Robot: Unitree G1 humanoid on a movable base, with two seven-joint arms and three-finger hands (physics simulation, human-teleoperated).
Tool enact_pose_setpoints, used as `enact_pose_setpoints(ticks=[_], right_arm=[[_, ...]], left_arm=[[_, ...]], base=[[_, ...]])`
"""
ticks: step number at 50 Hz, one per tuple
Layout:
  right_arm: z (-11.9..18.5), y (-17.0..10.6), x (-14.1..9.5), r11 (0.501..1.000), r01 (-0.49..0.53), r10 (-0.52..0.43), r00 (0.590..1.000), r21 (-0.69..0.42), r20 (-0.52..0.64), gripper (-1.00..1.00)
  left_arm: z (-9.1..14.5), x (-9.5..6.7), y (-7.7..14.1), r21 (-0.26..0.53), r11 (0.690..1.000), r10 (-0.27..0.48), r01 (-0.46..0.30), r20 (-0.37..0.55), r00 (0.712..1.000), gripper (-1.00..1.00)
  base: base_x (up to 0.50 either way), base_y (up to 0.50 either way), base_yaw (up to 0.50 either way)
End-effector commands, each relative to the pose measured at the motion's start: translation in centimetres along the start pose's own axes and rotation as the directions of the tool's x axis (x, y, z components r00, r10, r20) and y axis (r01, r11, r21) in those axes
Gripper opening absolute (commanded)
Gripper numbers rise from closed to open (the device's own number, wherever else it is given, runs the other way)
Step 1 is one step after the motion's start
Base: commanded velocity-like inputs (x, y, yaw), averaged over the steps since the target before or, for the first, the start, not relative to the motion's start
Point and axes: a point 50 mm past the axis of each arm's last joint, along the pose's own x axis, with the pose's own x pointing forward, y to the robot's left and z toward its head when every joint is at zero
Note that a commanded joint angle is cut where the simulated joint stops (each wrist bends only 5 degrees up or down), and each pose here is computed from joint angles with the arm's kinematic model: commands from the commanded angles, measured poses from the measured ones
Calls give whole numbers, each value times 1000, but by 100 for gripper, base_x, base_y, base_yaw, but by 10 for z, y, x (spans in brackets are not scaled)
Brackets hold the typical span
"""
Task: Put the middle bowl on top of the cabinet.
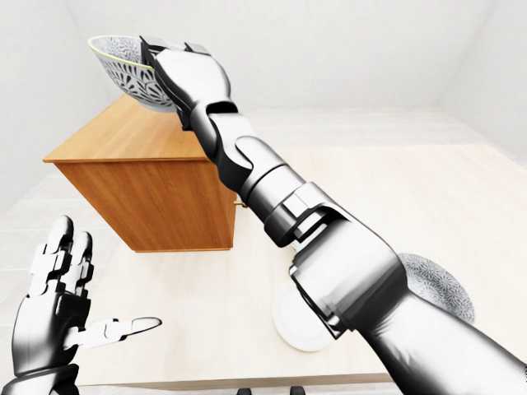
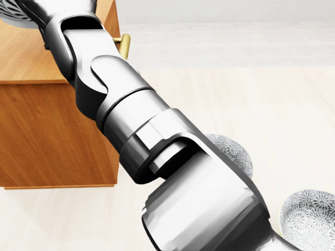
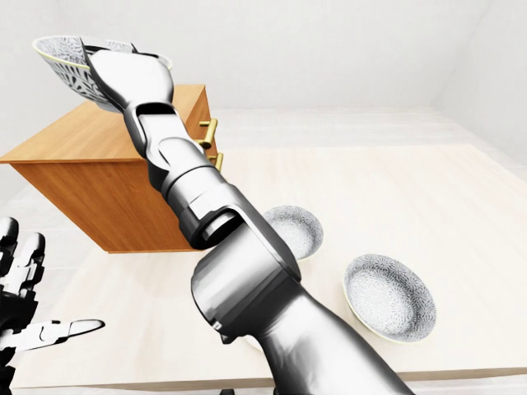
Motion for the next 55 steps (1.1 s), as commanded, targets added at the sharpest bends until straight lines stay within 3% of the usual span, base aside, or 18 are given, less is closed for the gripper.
enact_pose_setpoints(ticks=[1, 27, 50, 55], right_arm=[[5, 11, -4, 991, 29, -24, 999, -128, 46, -100], [0, 31, -11, 974, -24, 37, 998, -225, 54, -100], [-3, 31, -11, 979, -27, 35, 999, -203, 39, -100], [-5, 32, -12, 978, -32, 39, 999, -207, 32, -91]], left_arm=[[2, 0, 0, -1, 1000, -3, 3, 2, 1000, 100], [4, 2, 5, 1, 1000, 15, -15, 15, 1000, 100], [3, 0, 5, 0, 1000, 16, -16, 13, 1000, 100], [2, 1, 6, 1, 1000, 16, -16, 10, 1000, 100]], base=[[0, 0, 0], [0, 0, 0], [0, 0, 0], [0, 0, 0]])
